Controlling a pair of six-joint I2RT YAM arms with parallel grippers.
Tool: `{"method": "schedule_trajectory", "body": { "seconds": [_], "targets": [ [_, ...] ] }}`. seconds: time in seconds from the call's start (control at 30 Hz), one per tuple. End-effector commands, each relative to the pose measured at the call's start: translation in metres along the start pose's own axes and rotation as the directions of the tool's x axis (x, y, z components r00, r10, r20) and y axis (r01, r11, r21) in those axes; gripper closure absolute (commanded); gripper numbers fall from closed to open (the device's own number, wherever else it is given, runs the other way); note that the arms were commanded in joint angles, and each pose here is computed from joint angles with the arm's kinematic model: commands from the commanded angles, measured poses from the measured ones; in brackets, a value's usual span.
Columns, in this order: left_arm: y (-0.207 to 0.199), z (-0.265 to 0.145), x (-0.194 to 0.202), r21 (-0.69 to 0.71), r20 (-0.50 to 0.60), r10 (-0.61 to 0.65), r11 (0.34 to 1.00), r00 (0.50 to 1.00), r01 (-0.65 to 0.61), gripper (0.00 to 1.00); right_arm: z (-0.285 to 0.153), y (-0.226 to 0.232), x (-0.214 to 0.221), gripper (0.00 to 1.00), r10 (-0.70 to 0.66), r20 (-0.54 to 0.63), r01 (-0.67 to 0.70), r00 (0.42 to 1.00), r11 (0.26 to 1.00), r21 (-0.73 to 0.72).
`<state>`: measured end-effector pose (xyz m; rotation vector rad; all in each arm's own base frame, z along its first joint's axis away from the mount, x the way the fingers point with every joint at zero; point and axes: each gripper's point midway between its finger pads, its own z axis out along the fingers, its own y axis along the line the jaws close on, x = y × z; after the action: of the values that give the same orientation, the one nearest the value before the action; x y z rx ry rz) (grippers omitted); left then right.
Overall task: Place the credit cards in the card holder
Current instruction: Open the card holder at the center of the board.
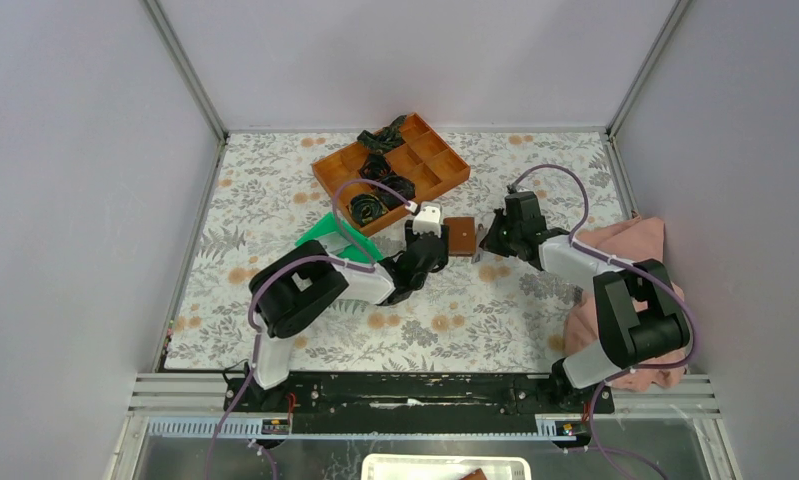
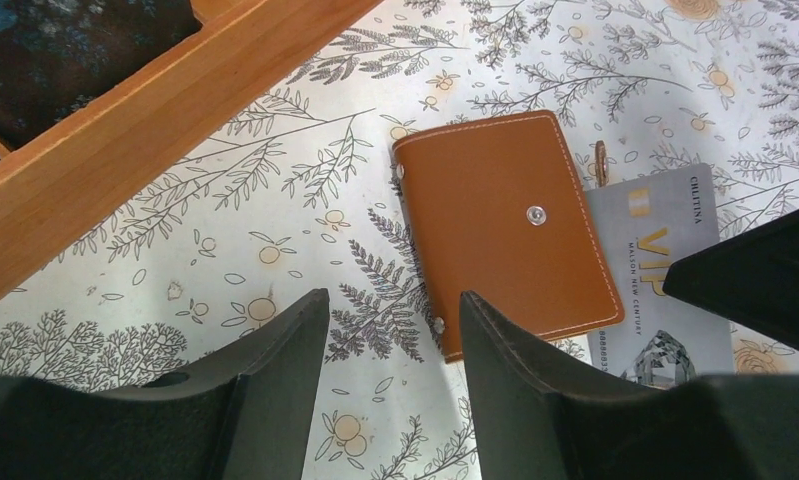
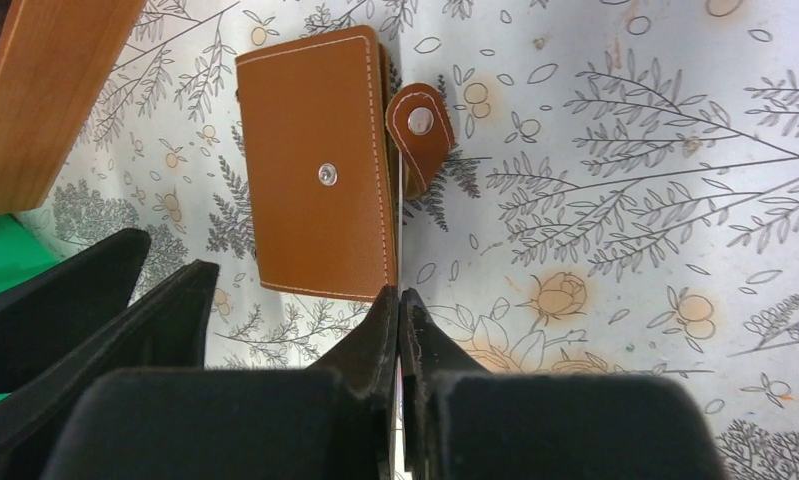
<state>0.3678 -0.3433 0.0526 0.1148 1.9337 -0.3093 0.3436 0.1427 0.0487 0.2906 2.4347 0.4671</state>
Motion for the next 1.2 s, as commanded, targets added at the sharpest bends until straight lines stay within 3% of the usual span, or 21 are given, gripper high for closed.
{"method": "schedule_trajectory", "body": {
  "seconds": [0.0, 1.17],
  "targets": [
    [-0.006, 0.009, 0.001, 0.013, -0.010, -0.014, 1.000, 1.000, 0.014, 0.42, 0.002, 0.019, -0.018, 1.00, 0.007, 0.040, -0.003, 0.999, 0.997, -0.078],
    [0.008, 0.022, 0.017, -0.016, -0.057, -0.018, 1.000, 0.998, 0.017, 0.42, 0.015, 0.033, -0.049, 1.00, 0.031, 0.067, -0.021, 0.997, 0.989, -0.144]
  ]
}}
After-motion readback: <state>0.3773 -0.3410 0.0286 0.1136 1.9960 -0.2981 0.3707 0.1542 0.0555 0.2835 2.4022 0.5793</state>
